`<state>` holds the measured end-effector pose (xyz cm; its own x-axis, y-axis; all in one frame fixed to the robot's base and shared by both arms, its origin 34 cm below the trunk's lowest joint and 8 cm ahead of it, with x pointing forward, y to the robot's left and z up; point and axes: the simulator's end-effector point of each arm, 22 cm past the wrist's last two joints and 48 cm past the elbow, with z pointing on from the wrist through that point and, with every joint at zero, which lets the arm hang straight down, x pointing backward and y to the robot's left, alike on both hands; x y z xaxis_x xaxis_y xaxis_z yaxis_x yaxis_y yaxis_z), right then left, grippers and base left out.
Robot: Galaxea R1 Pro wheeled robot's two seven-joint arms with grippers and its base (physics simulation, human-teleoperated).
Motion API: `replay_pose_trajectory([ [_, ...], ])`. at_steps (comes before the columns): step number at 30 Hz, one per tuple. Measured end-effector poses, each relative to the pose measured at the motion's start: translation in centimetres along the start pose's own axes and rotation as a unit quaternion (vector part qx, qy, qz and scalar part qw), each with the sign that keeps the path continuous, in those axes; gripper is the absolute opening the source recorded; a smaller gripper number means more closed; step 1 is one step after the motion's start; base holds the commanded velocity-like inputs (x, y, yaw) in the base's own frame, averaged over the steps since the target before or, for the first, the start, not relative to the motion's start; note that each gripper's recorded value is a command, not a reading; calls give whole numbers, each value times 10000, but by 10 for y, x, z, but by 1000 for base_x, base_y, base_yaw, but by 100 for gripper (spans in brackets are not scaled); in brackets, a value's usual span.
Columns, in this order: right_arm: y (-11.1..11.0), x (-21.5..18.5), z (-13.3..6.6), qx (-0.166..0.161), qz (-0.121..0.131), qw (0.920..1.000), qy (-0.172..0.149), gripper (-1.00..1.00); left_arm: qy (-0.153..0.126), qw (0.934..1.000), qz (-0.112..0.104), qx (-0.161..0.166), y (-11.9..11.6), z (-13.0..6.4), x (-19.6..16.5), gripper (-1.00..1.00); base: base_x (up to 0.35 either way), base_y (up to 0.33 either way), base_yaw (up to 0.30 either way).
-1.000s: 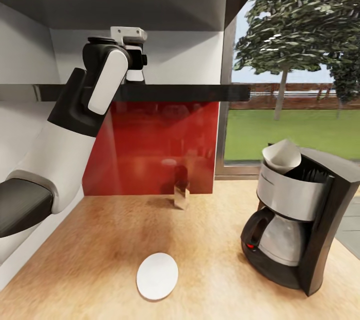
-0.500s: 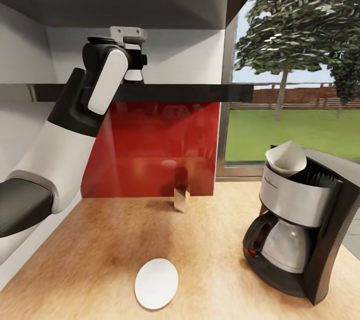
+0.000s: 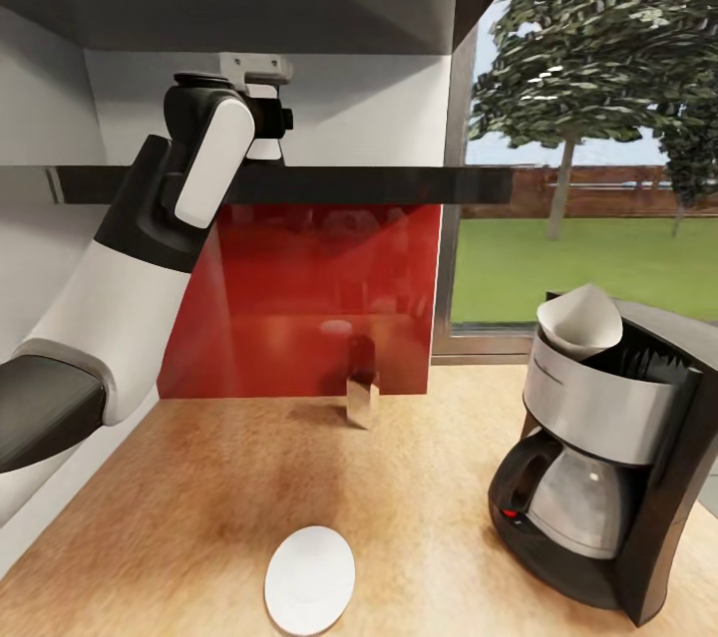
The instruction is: Set up a coffee station on the kitchen countertop: keep the coffee maker on the countertop, move the bottle of coffee from the kitchen shelf to the counter next to the coffee maker, place a paper coffee filter on top of the coffee maker, put the saucer next to the coffee maker with the coffee cup on the saucer, and place the electric kettle next to the coffee maker.
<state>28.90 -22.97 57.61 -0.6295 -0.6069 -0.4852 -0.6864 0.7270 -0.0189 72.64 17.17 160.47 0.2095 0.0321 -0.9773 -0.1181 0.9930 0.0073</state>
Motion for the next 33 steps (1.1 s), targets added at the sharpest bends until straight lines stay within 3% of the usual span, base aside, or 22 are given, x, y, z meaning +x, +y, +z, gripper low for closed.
replay_pose_trajectory([
  [33, 0, 0, 0, 2, 1, 10000, 0, 100, 39, 10000, 7, -16, 1, 2, 3, 100, 64, 0, 0],
])
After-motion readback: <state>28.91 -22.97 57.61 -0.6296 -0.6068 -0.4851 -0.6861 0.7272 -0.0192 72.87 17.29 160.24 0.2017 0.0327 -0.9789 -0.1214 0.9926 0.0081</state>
